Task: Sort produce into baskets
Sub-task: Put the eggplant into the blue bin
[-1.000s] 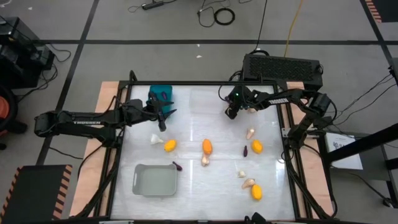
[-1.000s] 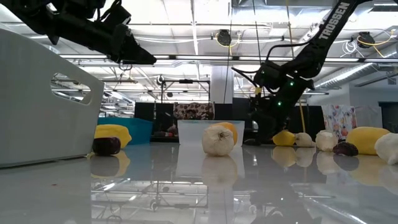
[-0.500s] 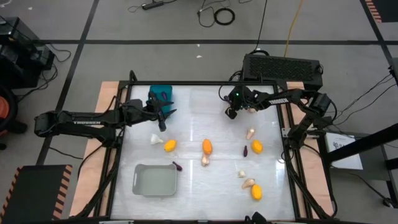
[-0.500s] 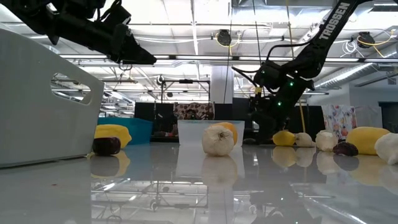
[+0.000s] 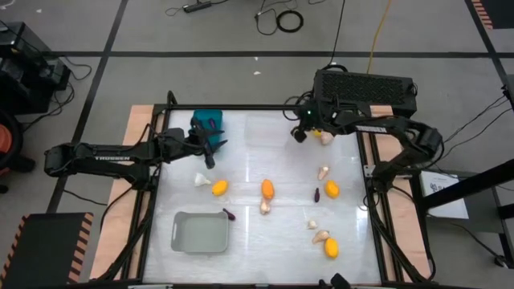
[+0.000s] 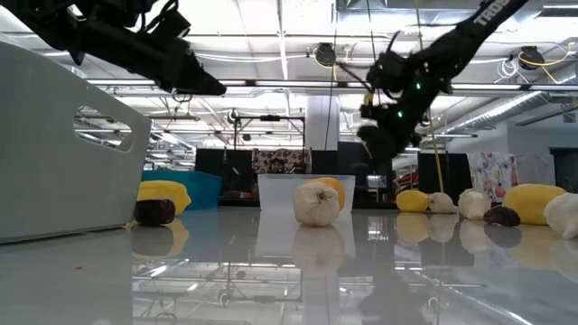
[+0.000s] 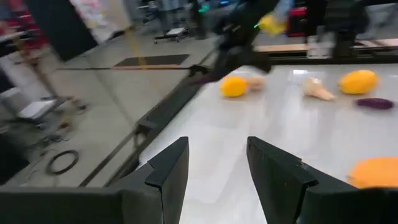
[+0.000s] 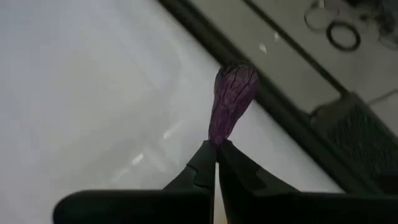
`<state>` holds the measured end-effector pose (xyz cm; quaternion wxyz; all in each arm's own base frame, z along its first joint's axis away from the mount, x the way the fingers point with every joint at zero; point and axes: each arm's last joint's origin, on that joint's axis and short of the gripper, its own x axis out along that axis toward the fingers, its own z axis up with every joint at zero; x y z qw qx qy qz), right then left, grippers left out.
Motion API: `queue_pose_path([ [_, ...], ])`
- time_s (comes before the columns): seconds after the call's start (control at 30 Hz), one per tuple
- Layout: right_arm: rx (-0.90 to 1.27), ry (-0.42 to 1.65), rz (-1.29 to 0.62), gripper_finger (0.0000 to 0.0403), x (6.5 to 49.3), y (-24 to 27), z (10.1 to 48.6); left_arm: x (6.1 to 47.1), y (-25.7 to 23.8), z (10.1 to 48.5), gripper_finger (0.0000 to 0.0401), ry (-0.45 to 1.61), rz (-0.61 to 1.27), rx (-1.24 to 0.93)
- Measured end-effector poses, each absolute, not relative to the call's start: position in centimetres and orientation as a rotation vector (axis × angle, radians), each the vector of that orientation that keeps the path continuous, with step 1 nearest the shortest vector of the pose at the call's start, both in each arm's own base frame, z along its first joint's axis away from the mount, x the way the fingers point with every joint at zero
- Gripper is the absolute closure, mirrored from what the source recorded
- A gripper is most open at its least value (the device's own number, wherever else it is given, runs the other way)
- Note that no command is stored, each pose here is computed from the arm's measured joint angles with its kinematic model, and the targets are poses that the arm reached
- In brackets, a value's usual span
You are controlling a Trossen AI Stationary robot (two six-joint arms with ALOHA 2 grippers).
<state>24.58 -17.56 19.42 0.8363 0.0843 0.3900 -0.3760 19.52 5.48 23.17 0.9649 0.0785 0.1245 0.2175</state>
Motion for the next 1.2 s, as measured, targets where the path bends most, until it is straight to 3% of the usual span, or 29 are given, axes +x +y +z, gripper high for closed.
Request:
queue_pose_path([
  [0.2,0.154,0.613,-0.724,0.0399,27.6,-15.7,21.6,19.0,6.1,23.0,0.023,0.276,0.718,0.131],
  [0.5,0.113,0.405,-0.465,0.0401,35.1,-11.8,22.3,18.7,6.6,22.7,0.023,0.315,0.752,0.117],
  [0.63,0.07,0.439,-0.377,0.0401,39.7,-11.6,22.2,18.1,7.3,22.1,0.023,0.378,0.832,0.098],
  [0.9,0.033,0.58,-0.294,0.0401,47.9,-13.5,20.3,15.3,8.8,21.0,0.023,0.521,1.191,0.033],
  [1.2,0.021,0.634,-0.253,0.0393,53.1,-14.2,18.6,14.4,9.2,20.9,0.023,0.545,1.236,0.007],
])
